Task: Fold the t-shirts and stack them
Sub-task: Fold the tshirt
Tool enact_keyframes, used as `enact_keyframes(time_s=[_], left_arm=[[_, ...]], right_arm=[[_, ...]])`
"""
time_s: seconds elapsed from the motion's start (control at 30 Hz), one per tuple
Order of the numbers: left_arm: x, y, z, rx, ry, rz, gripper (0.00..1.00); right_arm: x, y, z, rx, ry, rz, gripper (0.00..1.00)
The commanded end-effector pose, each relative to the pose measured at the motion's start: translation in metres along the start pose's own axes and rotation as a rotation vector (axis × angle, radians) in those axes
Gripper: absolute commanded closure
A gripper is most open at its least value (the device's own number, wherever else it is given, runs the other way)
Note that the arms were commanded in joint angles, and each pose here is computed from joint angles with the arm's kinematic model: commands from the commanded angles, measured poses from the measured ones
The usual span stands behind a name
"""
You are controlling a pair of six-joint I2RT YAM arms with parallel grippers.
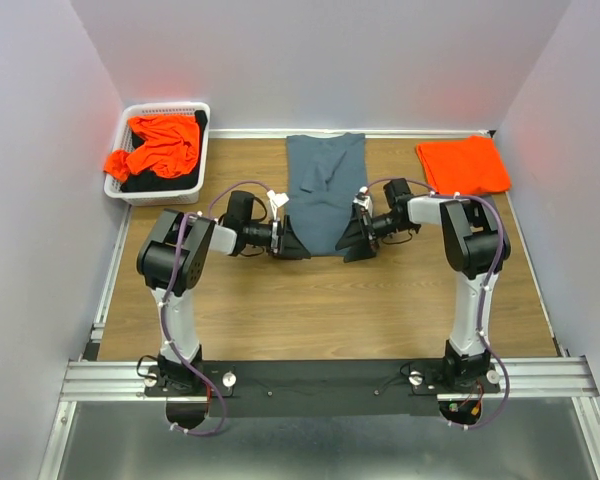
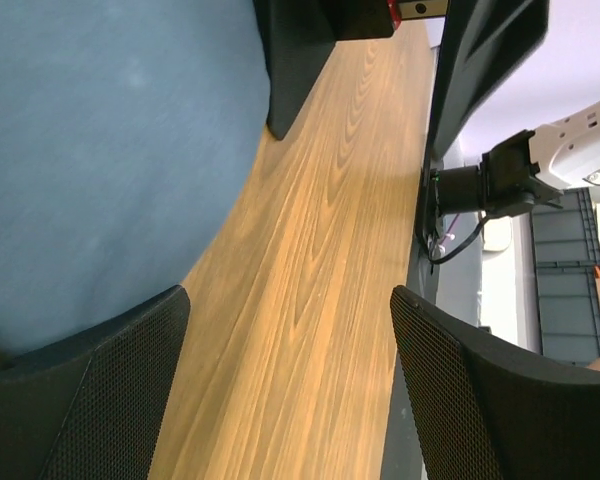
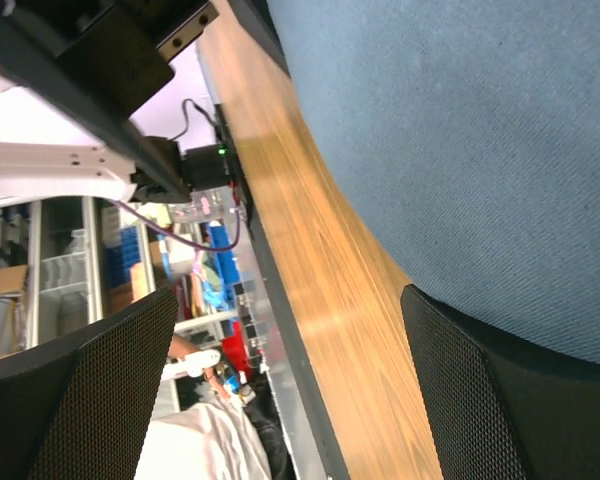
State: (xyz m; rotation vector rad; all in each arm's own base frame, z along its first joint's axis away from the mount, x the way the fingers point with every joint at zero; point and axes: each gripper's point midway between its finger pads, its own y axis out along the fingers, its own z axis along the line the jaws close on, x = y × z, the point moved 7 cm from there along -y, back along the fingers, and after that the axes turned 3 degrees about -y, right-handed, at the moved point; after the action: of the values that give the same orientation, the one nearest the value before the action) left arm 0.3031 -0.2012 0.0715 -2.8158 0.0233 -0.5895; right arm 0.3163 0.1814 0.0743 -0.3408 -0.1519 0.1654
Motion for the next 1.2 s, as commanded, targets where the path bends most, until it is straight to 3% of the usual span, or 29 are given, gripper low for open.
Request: enact_keyframes(time_s=[0.0, 0.13, 0.23, 0.37, 0.67, 0.9, 1.0, 1.17], left_arm=[[-0.025, -0.009, 0.013, 0.064, -0.066, 0.006, 0.11], [-0.019, -0.012, -0.017, 0.023, 0.034, 0.015, 0.12], [0.001, -0.003, -0.062, -0.006, 0.164, -0.015, 0.12], [0.013, 0.021, -0.084, -0.031, 0.21, -0.035, 0.12], [0.022, 0.067, -0.043, -0.014, 0.06, -0.033, 0.13], [-0.004, 0.048, 0.025, 0.154, -0.17, -0.06, 0.14], [-0.002, 0.033, 0.025, 0.16, -0.161, -0.081, 0.13], [0.015, 0.017, -0.035, 0.04, 0.037, -0.088, 0.12]], right_arm=[[-0.02, -0.004, -0.031, -0.068, 0.058, 0.005, 0.0], [-0.009, -0.013, 0.006, -0.011, 0.013, -0.023, 0.0], [0.012, -0.025, 0.05, 0.018, -0.079, -0.07, 0.0], [0.025, -0.03, 0.067, 0.012, -0.112, -0.095, 0.0], [0.023, -0.025, 0.023, -0.074, -0.074, -0.091, 0.0], [0.013, -0.027, -0.028, -0.153, -0.011, -0.082, 0.0], [0.003, -0.024, -0.039, -0.174, 0.007, -0.06, 0.0], [0.008, -0.031, -0.015, -0.135, -0.037, -0.071, 0.01]])
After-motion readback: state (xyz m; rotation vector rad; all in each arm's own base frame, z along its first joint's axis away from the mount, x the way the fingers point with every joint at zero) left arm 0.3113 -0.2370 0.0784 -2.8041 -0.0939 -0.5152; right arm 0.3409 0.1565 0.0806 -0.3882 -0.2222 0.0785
